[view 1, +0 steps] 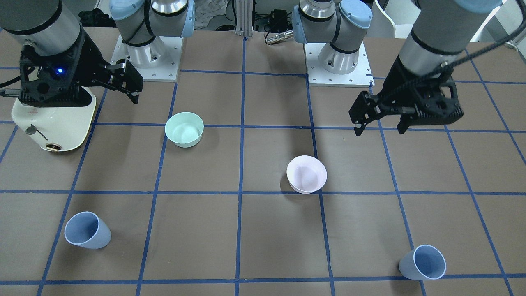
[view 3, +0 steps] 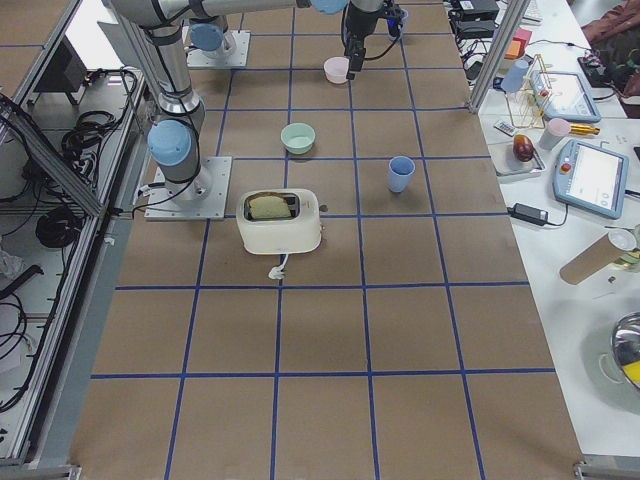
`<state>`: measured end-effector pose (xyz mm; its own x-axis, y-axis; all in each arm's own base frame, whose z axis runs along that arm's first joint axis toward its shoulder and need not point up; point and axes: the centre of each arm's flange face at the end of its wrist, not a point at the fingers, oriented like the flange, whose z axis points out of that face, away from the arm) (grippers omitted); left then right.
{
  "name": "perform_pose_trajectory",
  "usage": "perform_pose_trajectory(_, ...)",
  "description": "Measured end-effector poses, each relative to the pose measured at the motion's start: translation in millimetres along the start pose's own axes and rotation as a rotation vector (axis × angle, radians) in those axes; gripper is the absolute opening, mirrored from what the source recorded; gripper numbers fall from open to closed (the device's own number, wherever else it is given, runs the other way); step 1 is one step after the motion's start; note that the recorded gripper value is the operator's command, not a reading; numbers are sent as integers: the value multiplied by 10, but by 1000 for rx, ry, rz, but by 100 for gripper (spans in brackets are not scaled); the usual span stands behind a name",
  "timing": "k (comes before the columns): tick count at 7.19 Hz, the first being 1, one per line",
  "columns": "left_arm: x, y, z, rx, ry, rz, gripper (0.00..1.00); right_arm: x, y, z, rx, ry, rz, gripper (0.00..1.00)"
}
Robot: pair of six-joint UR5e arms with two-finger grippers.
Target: Stack blue cups with both arms
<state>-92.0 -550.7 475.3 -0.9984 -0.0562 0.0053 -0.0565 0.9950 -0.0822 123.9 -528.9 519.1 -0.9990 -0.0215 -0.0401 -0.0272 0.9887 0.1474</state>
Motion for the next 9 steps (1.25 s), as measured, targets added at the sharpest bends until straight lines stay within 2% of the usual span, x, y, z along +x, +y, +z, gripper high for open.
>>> perform_pose_trajectory(2, -121, -689, 751, 58, -16, 85, 100, 1, 5, -1, -1, -1, -1, 100)
perform_pose_trajectory(3, -288, -1009, 1100, 68, -26, 146, 100, 3, 5, -1, -1, -1, -1, 100)
perform_pose_trajectory(4, -489, -1251, 1433, 47, -56, 246, 100, 2, 5, -2, -1, -1, -3, 100)
perform_pose_trajectory(5, -638, -1404, 1686, 24, -107, 363, 100, 7, 4, -2, -1, -1, -3, 100)
perform_pose_trajectory(7, -783, -1592, 2018, 36, -171, 586, 100, 18, 1, -3, 0, 0, -2, 100)
perform_pose_trajectory(8, -886, -1626, 2147, 31, -182, 631, 100, 20, 1, 1, -1, 2, -2, 100)
perform_pose_trajectory(9, -1001, -1638, 2259, 18, -185, 634, 58, 14, 2, -2, 0, 1, -3, 100)
